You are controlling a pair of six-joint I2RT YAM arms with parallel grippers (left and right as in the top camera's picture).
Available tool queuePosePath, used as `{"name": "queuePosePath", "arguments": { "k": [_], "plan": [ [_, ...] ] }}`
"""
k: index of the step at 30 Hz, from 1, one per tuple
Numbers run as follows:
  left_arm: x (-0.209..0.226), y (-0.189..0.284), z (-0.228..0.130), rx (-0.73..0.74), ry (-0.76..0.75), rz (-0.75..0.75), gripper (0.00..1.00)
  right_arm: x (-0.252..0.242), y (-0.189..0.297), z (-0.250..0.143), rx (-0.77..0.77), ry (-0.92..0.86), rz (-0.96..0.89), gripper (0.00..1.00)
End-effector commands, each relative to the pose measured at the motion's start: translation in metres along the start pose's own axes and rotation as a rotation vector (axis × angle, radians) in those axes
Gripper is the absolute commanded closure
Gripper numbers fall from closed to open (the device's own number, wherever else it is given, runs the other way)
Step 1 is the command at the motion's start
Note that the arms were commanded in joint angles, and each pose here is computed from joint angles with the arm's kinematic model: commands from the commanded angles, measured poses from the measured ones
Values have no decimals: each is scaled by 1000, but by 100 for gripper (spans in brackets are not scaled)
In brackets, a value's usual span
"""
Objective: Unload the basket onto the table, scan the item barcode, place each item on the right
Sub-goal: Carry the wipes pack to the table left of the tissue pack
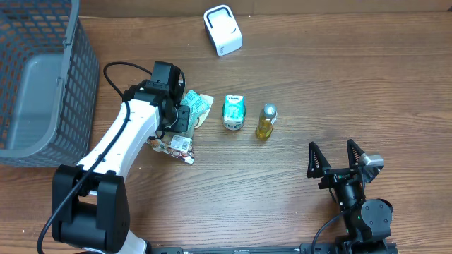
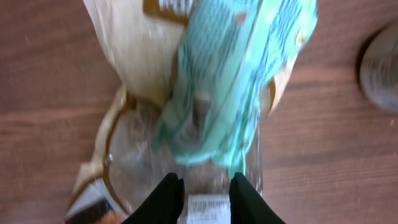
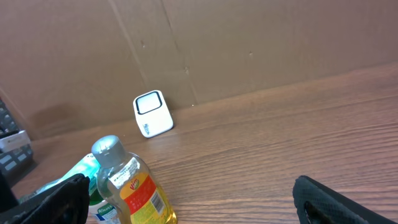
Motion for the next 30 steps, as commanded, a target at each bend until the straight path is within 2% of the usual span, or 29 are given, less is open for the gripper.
{"name": "queuePosePath", "arguments": {
  "k": [1, 13, 18, 22, 30],
  "plan": [
    [-2, 2, -4, 27, 43, -19, 80, -2, 0, -2, -3, -4, -8, 0],
    [4, -31, -41, 118, 72, 7, 79, -2, 0, -2, -3, -4, -8, 0],
    [5, -35, -50, 148, 72, 11, 75, -2, 0, -2, -3, -4, -8, 0],
    [2, -18, -28, 94, 73, 1, 69, -2, 0, -2, -3, -4, -8, 0],
    [-8, 53, 41, -117, 65, -36, 58, -2, 0, -2, -3, -4, -8, 0]
  ]
}}
Point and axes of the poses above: each gripper's point midway between its finger pads, its own y axis back along the fingers, its own x axis along the line the jaws close on, z = x × y, the point moved 7 cm from there along y, back along the fingers, and after that the axes turned 2 degrees about y, right-handed, at the moved point
